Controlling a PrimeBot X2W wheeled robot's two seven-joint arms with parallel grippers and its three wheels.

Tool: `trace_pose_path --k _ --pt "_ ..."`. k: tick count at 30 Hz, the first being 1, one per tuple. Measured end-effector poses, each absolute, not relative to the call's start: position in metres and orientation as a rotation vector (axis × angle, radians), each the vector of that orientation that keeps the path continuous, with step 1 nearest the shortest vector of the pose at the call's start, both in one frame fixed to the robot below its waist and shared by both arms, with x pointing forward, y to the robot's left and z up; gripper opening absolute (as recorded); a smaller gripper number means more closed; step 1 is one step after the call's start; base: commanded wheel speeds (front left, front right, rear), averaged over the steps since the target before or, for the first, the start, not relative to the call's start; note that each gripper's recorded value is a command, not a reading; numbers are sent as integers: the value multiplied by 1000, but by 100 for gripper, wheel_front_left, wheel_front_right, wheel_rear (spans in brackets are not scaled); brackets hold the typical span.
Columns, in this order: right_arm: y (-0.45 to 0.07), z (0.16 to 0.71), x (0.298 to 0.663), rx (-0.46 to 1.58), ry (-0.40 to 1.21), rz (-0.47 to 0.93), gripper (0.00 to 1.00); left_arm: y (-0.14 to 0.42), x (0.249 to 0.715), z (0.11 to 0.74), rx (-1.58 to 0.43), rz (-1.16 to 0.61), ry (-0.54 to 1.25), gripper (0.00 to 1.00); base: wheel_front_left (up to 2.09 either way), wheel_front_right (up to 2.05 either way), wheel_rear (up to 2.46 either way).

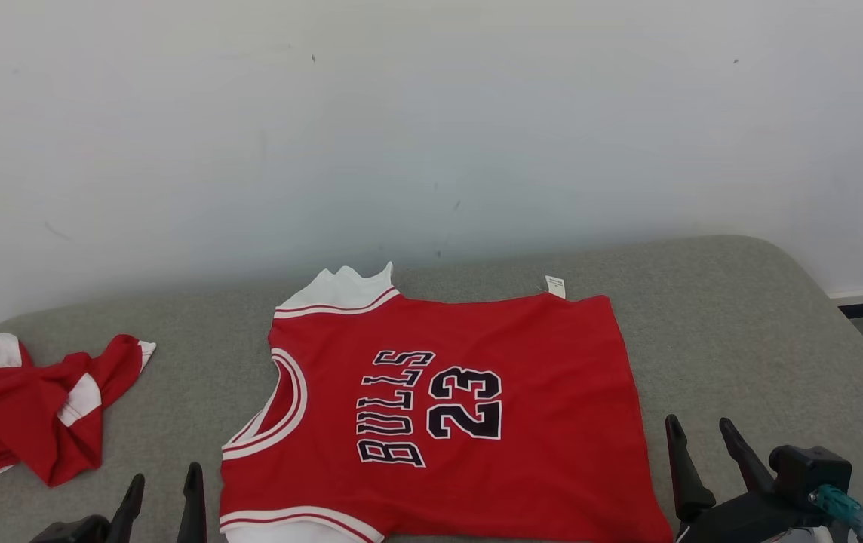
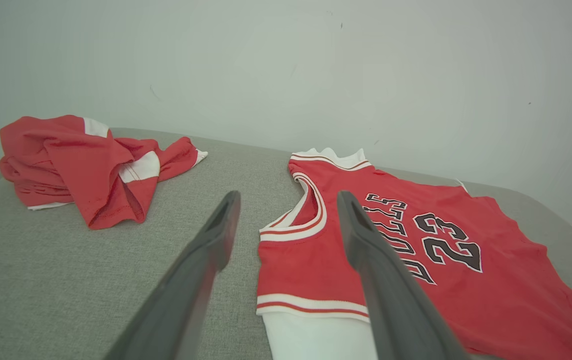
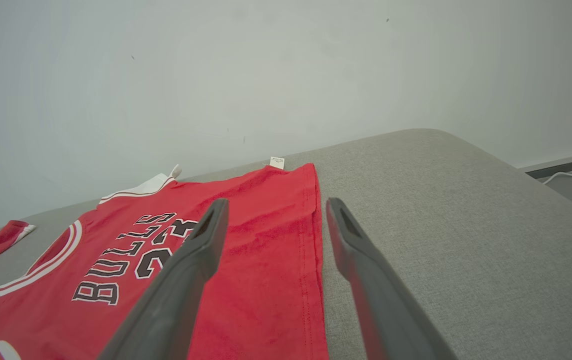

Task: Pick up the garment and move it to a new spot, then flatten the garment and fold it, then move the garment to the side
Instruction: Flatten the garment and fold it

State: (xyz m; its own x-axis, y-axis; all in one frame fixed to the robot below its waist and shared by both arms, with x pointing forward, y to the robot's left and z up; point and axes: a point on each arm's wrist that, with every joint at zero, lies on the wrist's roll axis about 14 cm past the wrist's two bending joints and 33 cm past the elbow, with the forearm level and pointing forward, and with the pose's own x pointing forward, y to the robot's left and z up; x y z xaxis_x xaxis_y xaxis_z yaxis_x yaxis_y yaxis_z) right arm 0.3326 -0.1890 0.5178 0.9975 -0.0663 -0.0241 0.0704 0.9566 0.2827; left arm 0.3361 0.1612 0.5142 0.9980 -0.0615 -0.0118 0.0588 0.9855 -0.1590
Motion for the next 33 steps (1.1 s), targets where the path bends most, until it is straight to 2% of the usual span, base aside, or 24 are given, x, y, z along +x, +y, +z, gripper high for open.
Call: trace_pose_path --k 23,27,33 --pt "-202 500 329 286 46 -124 100 153 338 502 -172 -77 81 100 0 0 0" --pt "-201 496 329 279 66 -118 100 147 333 493 -188 -91 126 100 0 0 0" --pt "-199 477 326 235 182 -90 100 138 324 468 -206 -121 280 100 0 0 0"
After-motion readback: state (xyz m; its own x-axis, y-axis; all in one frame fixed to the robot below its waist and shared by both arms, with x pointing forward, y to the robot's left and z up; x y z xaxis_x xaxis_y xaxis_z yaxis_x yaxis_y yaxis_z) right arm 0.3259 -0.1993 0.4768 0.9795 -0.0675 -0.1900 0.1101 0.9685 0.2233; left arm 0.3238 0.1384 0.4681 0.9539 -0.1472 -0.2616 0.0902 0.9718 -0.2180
